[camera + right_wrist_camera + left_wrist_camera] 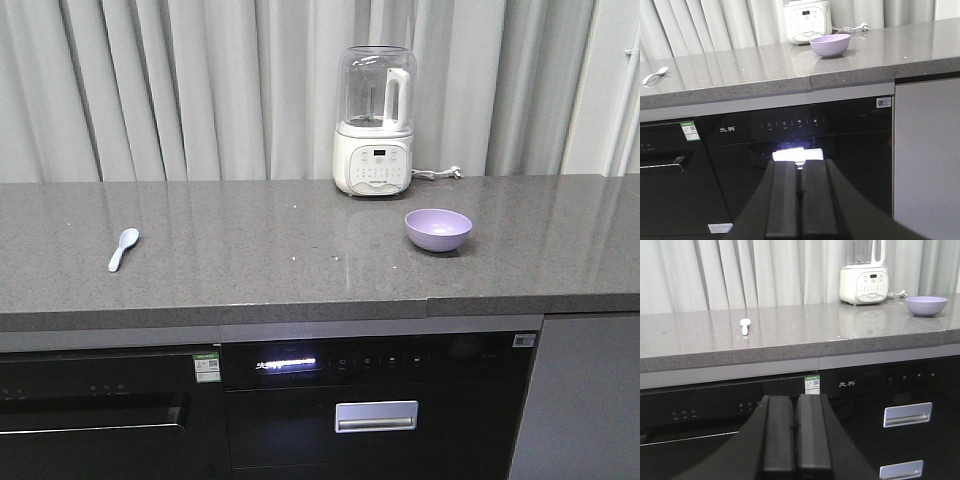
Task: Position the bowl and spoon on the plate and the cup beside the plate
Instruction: 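Drive the base toward the white spoon and lilac bowl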
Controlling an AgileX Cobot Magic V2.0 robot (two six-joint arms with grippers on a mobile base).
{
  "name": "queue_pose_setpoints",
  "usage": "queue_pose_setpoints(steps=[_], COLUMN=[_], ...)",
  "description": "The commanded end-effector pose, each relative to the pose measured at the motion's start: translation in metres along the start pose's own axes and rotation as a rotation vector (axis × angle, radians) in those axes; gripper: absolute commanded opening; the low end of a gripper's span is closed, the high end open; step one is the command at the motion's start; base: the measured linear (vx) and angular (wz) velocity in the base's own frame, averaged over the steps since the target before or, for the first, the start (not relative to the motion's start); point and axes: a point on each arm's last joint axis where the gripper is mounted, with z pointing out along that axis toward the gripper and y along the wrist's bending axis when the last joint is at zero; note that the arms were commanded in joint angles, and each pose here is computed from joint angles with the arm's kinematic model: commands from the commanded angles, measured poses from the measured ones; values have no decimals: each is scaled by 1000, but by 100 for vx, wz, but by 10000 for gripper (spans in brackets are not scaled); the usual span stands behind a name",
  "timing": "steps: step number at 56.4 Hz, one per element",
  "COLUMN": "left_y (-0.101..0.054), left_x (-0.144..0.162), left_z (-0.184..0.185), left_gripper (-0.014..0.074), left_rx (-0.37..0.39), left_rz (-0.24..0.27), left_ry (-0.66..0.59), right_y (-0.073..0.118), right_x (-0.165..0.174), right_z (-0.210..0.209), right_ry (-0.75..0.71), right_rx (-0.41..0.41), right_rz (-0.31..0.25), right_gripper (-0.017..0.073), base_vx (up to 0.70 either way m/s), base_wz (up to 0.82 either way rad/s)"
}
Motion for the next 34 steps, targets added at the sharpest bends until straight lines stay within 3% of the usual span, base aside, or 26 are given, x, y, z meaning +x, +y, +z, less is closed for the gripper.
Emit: queue_pose_setpoints(steps=[1,34], left_y=[1,1], left_x=[-17,-17], left_z=[-3,-3], left_gripper=[-6,-6], left_rx=[-9,-9], left_rz=[-6,-6], left_ry=[-120,-120], right_y=[1,1], right_x=[-6,-5], right_z=[0,0], right_ry=[-77,-76], right_rx=[-17,-17], right_rz=[-10,-10], right_gripper=[-8,-8], base_vx=[0,0], base_wz=[0,0])
